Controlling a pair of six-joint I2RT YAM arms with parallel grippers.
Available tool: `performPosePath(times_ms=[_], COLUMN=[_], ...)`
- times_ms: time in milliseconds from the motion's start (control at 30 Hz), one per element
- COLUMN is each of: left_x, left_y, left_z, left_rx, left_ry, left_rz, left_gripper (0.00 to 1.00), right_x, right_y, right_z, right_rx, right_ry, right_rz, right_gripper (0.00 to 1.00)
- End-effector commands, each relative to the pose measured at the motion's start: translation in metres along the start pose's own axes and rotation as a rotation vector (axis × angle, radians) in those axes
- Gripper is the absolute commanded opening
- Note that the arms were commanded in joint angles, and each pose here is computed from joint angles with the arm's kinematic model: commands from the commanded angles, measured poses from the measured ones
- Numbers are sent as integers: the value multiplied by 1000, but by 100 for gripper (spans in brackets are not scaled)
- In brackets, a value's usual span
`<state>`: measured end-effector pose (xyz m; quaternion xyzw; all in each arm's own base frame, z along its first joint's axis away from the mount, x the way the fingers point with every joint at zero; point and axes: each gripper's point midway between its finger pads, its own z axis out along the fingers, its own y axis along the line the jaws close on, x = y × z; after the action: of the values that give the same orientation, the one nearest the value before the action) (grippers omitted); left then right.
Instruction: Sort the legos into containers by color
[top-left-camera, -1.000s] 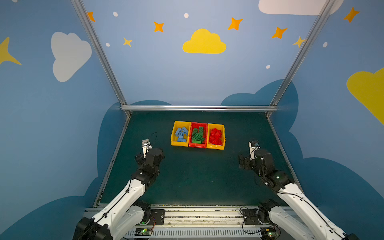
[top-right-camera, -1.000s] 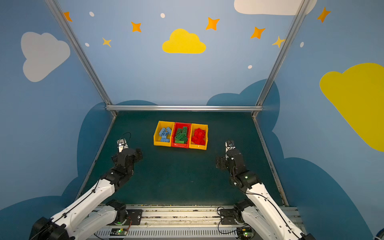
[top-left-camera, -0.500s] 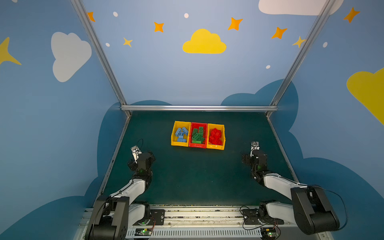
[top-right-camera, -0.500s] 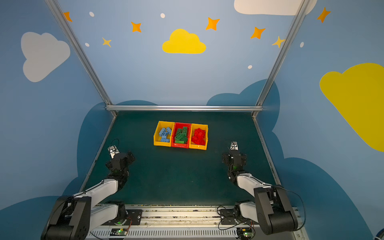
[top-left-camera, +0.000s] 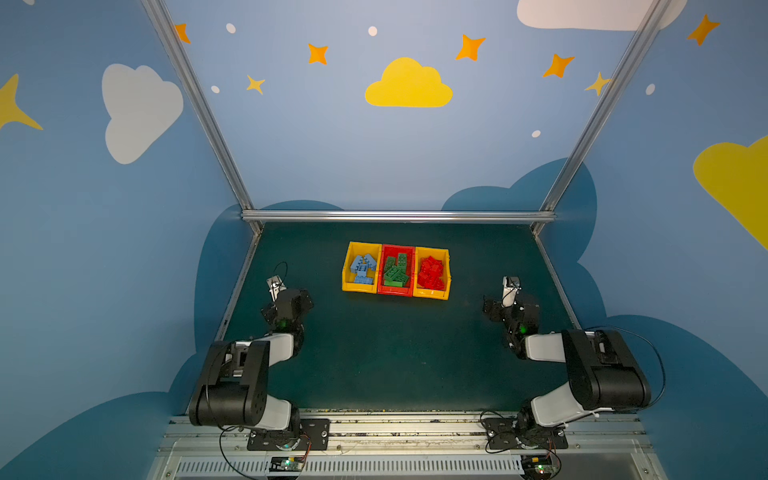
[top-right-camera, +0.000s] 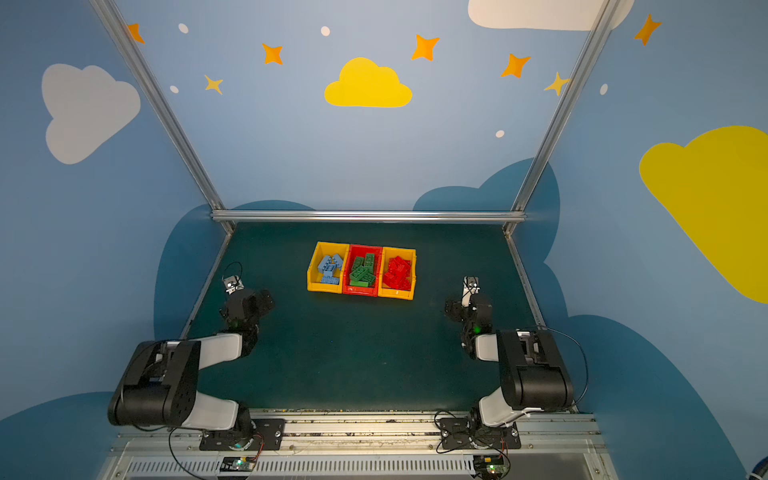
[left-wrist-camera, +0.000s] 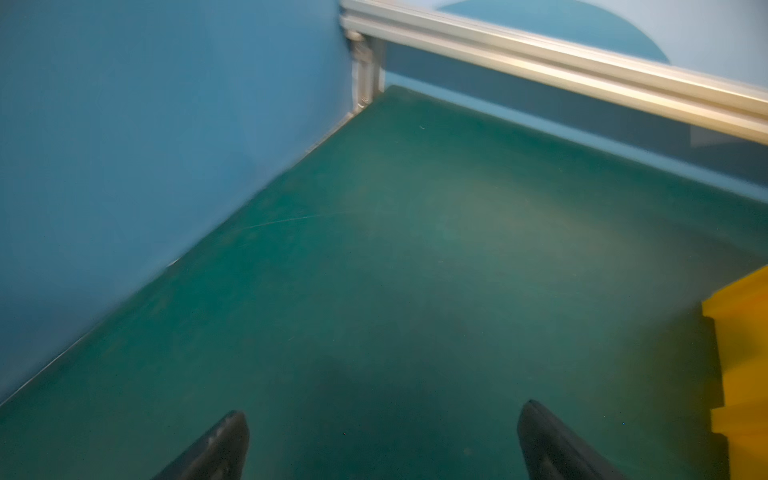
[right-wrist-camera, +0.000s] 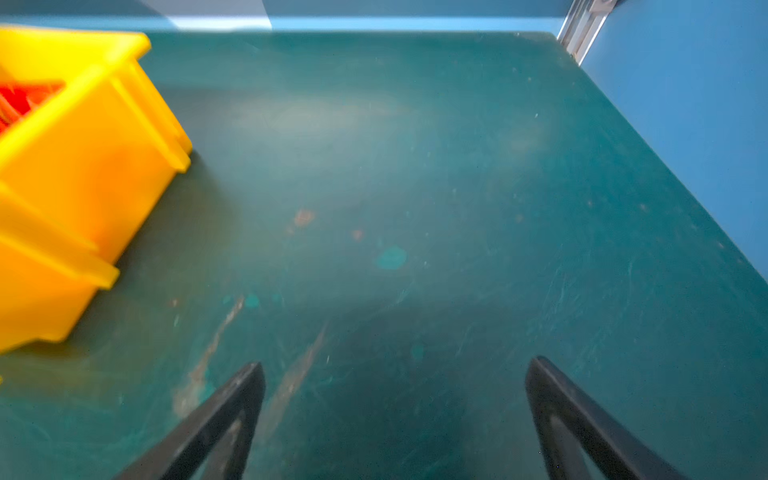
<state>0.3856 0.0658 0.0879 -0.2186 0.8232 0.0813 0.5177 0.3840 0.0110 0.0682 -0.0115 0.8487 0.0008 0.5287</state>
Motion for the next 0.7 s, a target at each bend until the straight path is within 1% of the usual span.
performPosePath(times_ms=[0,67,133,167,200,233,267,300,333,367,400,433,467,533,567,600,667], left_x=[0,1,0,3,1,10,5,4,12,12,9,7,7,12,10,9,10], left_y=[-23,-23,-25,-25,-16,-13,-15,-16,-13,-14,-15,-16,-14,-13,-14,-15,-15], left_z=[6,5,4,-2,-5,-6,-4,-3,-4,-3,-3,-3,-3,-4,-3,-4,-5], left_rx=[114,116,128,155,141,152,150,141,124,132,151,152,140,124,130,138,129], left_ry=[63,69,58,11,-92,-116,-123,-68,10,-43,-81,-92,-72,-3,-38,-53,-12], left_rz=[67,72,77,67,16,14,13,14,44,17,20,19,2,41,18,19,42], left_gripper=[100,100,96,97,100,100,100,100,100,100,100,100,100,100,100,100,100], right_x=[-23,-24,-22,-24,-23,-23,-23,-24,-24,-23,-24,-24,-24,-23,-24,-24,-24], right_y=[8,8,8,8,8,8,8,8,8,8,9,9,10,9,10,10,10], right_z=[1,1,1,1,1,1,1,1,1,1,1,1,1,0,0,0,0], right_rx=[-64,-63,-63,-63,-63,-62,-63,-62,-61,-58,-60,-59,-59,-57,-58,-58,-58], right_ry=[-48,-58,-51,-56,-52,-53,-53,-54,-55,-51,-53,-51,-51,-52,-52,-53,-54], right_rz=[14,14,12,13,11,12,10,10,8,6,3,0,-1,-1,-1,-4,-4], right_gripper=[96,96,96,96,96,96,96,96,96,96,96,96,96,96,97,96,97])
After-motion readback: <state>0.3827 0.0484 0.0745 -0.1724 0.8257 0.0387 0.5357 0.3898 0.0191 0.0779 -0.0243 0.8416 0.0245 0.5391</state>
